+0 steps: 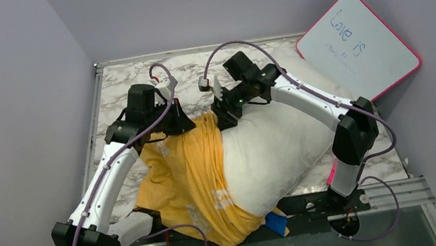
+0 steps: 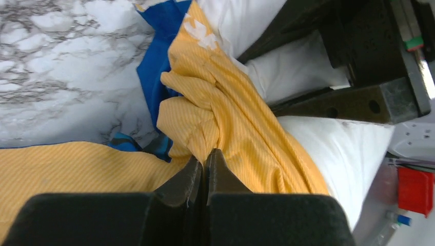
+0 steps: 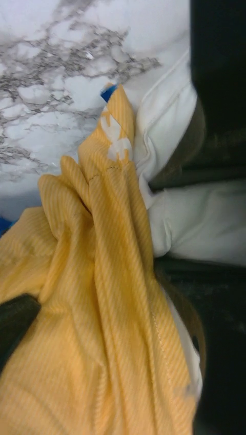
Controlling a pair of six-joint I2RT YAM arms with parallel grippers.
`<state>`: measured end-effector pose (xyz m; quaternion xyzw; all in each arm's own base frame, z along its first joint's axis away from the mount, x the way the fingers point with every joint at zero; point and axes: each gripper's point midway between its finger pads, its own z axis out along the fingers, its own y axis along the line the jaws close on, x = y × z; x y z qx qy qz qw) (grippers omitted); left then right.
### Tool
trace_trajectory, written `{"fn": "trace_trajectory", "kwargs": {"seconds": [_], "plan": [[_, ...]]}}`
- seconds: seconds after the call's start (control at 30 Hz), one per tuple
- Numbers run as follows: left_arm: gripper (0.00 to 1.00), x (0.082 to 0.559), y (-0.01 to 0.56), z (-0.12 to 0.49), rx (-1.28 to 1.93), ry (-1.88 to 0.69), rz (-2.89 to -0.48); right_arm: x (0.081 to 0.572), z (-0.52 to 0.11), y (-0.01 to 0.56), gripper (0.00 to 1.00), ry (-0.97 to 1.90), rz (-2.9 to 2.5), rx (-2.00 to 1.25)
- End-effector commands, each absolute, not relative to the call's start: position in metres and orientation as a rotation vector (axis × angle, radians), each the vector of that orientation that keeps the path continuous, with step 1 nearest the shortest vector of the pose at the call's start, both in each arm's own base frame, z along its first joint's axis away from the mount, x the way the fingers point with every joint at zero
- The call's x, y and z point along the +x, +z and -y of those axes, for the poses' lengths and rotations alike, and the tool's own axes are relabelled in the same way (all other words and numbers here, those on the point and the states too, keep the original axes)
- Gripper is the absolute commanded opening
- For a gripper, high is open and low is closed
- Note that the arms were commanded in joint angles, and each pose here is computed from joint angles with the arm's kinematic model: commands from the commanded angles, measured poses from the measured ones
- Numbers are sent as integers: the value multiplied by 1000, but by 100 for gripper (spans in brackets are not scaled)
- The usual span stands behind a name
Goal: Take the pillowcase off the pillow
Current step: Remove the pillow from the pillowcase.
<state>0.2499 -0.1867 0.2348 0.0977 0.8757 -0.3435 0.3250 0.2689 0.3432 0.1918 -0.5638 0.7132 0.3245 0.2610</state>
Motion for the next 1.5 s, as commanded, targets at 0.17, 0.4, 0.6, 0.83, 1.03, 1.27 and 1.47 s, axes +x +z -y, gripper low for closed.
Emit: {"fn": "trace_trajectory", "kwargs": {"seconds": [0.17, 0.4, 0.6, 0.83, 1.03, 1.27, 1.47], "plan": [[0, 299, 305, 155, 197, -638, -2067, 296, -317, 188, 1, 598, -2089, -1426], [0, 300, 295, 89, -7, -283, -2118, 353, -289, 246, 1, 265, -1972, -1069], [0, 304, 303, 54, -99, -131, -2102, 370, -285, 283, 1, 235, -1893, -874], [0, 313, 305, 84, 8, -311, -2117, 356, -302, 282, 1, 388, -1901, -878], [0, 303, 286, 6, -290, 7, -2137, 394, -260, 313, 1, 195, -1902, -533], [0, 297, 276, -75, -569, 187, -2090, 407, -268, 347, 1, 294, -1877, -365], [85, 313, 263, -28, -457, -176, -2144, 430, -279, 323, 1, 254, -1949, -320]]}}
